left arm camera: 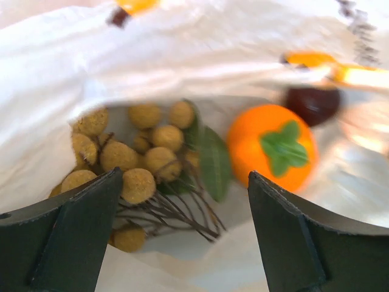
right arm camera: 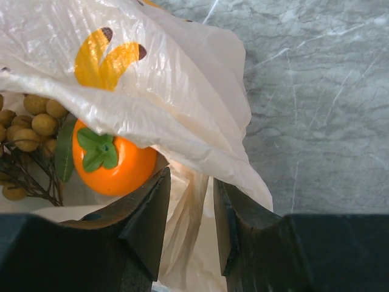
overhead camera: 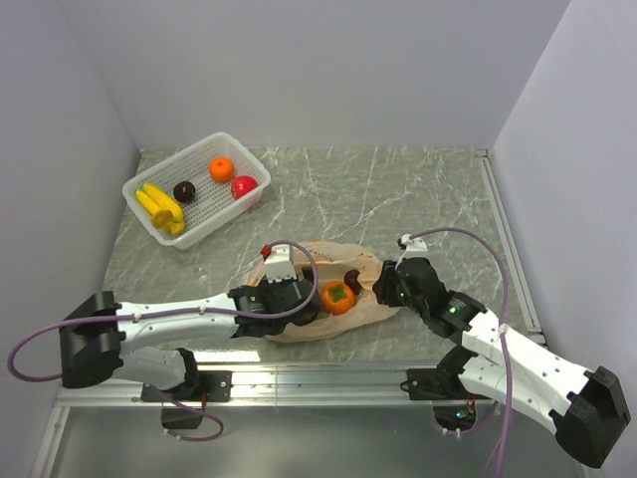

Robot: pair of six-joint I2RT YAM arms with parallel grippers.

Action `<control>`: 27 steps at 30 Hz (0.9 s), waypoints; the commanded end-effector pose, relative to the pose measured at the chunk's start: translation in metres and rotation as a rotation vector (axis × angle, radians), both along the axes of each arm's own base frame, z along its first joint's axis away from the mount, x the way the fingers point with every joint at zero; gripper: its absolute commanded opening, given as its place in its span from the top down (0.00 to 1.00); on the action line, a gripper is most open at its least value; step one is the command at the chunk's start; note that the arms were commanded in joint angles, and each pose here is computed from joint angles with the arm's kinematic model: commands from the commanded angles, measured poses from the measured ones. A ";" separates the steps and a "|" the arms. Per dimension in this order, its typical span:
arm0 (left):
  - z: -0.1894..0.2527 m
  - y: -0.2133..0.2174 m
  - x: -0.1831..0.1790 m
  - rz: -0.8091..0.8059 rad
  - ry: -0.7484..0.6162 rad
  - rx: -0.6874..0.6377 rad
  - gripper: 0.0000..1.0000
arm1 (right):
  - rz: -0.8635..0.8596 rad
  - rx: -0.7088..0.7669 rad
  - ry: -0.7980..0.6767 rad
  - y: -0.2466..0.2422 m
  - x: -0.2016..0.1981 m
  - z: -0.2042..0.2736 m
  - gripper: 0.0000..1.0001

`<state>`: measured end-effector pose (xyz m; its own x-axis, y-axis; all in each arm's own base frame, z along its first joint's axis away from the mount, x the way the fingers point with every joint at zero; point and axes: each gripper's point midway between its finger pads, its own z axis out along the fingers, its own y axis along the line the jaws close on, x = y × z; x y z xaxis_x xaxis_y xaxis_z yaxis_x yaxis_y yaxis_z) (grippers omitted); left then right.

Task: Untie the knot of the plastic bag and take out the fruit

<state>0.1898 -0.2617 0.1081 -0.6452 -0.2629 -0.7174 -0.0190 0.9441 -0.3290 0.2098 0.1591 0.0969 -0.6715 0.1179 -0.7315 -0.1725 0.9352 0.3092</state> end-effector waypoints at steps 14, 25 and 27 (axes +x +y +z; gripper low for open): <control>-0.066 0.037 0.022 0.119 0.100 0.115 0.12 | 0.029 0.058 -0.039 0.017 0.002 0.011 0.58; -0.066 -0.017 0.031 -0.054 0.120 0.096 0.65 | 0.034 0.050 -0.031 0.020 0.001 0.009 0.58; -0.048 -0.031 0.039 -0.086 0.082 0.064 0.84 | 0.021 0.042 -0.039 0.017 0.003 0.010 0.58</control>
<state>0.2336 -0.2703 0.0579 -0.6723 -0.2265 -0.7048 -0.0589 0.9654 -0.2541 0.2077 0.1731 0.0994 -0.6685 0.1159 -0.7346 -0.2057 0.9205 0.3324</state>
